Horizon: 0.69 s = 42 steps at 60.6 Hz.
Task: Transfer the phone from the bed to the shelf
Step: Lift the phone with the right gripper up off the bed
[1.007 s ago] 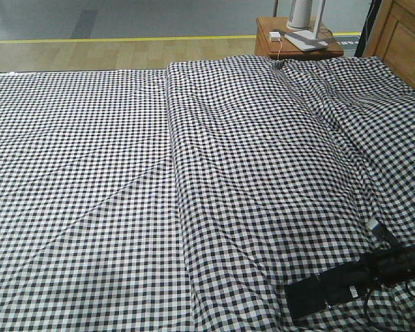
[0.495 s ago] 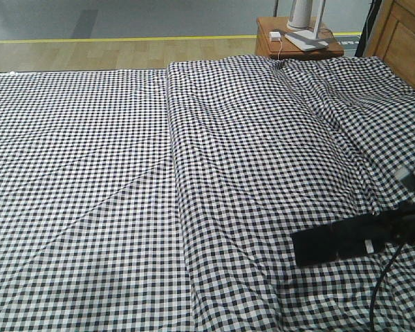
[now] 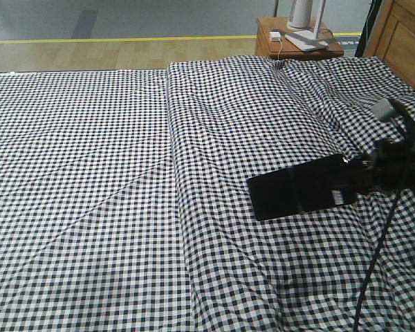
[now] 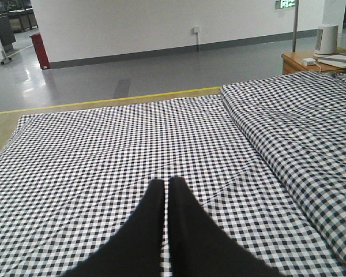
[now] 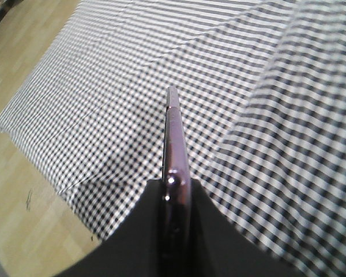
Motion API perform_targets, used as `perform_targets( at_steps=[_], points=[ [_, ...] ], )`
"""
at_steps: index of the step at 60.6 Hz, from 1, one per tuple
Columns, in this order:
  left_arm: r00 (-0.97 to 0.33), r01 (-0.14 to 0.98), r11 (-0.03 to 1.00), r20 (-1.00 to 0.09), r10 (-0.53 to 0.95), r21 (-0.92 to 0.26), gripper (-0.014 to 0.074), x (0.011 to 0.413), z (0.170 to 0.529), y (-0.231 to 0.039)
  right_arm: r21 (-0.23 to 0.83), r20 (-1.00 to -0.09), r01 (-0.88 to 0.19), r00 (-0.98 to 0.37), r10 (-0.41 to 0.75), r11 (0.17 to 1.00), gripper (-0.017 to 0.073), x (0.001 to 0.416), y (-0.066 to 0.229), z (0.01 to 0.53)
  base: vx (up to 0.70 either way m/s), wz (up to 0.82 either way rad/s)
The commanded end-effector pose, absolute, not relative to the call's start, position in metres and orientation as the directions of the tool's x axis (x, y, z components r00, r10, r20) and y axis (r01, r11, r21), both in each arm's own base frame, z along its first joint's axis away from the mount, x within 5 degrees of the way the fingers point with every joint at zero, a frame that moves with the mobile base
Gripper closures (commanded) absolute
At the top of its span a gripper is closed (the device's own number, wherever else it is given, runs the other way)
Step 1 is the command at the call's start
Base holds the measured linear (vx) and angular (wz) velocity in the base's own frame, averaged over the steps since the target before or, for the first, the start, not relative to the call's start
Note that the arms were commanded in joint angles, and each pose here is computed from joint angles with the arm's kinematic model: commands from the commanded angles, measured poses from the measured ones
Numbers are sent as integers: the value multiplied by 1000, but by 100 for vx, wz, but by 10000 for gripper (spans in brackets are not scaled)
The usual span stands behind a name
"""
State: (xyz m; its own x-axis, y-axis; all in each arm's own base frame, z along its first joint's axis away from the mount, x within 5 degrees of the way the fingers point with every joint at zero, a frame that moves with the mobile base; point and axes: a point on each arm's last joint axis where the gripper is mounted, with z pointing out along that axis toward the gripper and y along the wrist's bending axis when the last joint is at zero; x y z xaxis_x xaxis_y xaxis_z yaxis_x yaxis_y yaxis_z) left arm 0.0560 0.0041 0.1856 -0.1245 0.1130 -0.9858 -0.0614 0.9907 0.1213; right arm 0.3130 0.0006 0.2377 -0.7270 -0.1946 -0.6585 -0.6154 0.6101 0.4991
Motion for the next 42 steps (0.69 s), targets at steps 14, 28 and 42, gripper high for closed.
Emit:
perform_targets(
  at_steps=[14,28,42],
  points=[
    [-19,-76,991,-994,106,108,592,55,201,4,478,-753,-797,-589,-294,370,563,276,77,298,0,0],
    [-19,-76,991,-994,106,108,592,55,201,4,452,-778,-847,-528,-341,280,562,245,111,324,0,0],
    [-19,-76,991,-994,106,108,592,55,201,4,388,-822,-896,-443,-358,216,562,215,125,349,0,0]
  ],
)
